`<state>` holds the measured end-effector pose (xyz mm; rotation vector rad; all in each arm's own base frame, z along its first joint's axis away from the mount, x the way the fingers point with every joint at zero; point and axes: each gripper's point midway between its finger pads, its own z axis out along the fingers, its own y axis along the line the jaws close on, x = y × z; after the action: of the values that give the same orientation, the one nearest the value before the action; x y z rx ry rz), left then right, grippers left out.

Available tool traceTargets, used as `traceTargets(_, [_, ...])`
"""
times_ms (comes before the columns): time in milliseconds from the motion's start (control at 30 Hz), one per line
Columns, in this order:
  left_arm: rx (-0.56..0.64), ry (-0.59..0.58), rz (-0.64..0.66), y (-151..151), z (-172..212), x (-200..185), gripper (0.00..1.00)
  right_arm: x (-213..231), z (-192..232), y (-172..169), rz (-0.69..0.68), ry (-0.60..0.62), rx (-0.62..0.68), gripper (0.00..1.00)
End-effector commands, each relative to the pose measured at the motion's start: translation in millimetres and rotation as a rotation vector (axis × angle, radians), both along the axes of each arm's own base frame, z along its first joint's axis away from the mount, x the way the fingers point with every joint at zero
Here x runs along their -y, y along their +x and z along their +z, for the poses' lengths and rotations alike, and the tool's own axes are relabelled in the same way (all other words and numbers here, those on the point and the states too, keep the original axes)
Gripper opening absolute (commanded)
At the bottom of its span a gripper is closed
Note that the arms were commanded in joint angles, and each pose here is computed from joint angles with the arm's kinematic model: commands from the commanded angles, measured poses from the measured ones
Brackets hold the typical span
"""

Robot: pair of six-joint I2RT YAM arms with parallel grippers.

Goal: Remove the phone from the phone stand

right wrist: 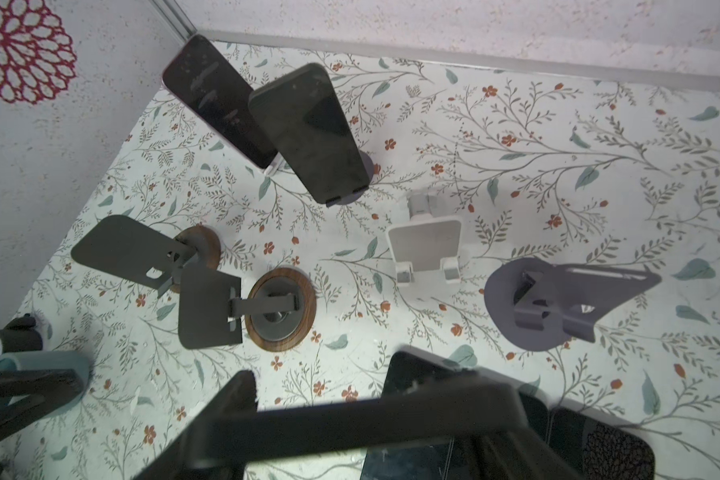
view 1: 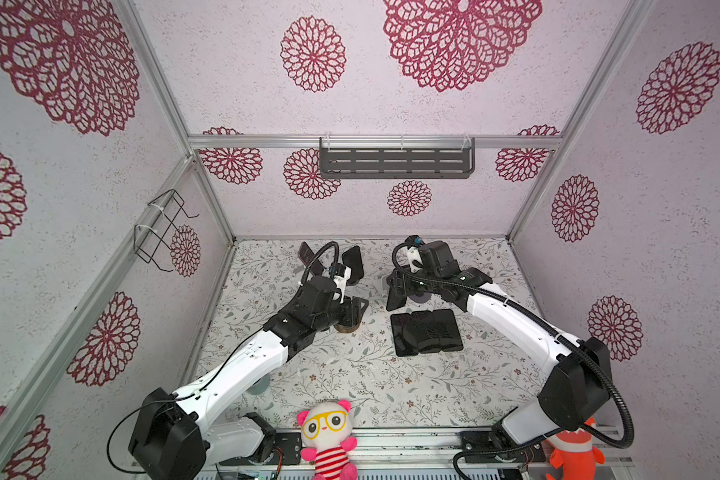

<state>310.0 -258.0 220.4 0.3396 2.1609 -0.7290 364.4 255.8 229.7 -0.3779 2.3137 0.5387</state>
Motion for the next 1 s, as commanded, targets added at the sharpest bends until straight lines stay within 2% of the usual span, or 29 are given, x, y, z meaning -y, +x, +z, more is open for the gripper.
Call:
traceTargets(0, [0.087, -0.021, -0.099, 0.8, 17.2, 26.2, 0.58, -2.9, 35.1, -6.4, 0.02, 0.108, 0.048, 0.64])
traceTargets(267, [0.089, -0.028, -0.168, 10.3, 9.5, 57.6, 0.57, -4.0, 30.8, -17.5, 0.055, 0.175, 0.019, 0.62])
traceTargets(700, [0.063, -0.055, -0.286, 12.7, -11.3, 90.7, 0.4, 1.9, 27.7, -26.8, 0.054, 0.237, 0.0, 0.6])
traceTargets(967, [0.051, -0.073, -0.325, 11.7, -15.0, 100.7, 0.35, 0.9, 25.1, -25.2, 0.056, 0.239, -0.008, 0.6])
